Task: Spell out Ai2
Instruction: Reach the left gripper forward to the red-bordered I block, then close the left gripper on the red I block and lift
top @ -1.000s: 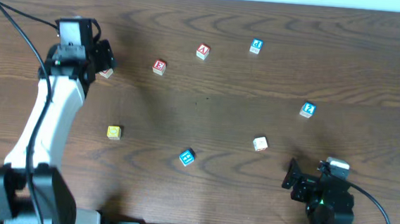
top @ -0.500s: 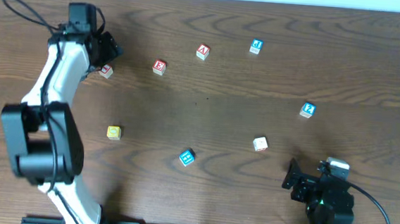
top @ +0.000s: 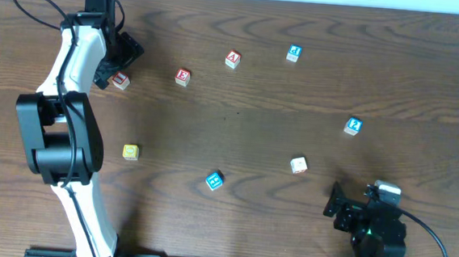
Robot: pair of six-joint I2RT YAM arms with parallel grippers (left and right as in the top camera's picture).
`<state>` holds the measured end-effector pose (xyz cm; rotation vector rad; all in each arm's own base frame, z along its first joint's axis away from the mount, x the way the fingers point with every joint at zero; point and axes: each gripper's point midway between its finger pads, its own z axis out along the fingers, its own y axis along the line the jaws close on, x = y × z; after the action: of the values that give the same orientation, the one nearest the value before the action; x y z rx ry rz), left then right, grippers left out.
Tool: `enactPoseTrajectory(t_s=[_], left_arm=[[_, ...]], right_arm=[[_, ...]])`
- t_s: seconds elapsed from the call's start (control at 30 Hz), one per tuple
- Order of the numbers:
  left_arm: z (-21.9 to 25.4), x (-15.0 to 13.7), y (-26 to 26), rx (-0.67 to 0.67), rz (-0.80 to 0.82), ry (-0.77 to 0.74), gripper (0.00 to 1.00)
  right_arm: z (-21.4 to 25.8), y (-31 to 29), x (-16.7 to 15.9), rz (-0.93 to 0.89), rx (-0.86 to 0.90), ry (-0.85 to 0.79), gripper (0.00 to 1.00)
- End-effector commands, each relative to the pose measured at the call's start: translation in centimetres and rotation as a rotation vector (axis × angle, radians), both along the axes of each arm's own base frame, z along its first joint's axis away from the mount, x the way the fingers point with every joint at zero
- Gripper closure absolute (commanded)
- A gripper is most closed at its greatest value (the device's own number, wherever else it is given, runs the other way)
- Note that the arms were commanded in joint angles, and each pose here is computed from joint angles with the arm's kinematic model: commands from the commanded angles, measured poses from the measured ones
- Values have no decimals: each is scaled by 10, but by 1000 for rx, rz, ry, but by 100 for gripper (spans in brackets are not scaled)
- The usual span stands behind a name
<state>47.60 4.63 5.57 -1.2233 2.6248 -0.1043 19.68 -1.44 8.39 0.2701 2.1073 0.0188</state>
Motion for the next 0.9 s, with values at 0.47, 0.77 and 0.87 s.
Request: enactPoseTrajectory(t_s=[0.47, 0.77, 0.87], left_arm=[[-6, 1, 2, -9, 30, 10, 5], [-21, -10, 5, 4, 46, 51, 5], [-27, -13, 4, 3, 45, 58, 5]], right_arm=[[-1, -1, 0, 4, -10, 2, 1], [-1, -1, 0, 4, -10, 2, 1], [-1, -1, 0, 4, -10, 2, 1]])
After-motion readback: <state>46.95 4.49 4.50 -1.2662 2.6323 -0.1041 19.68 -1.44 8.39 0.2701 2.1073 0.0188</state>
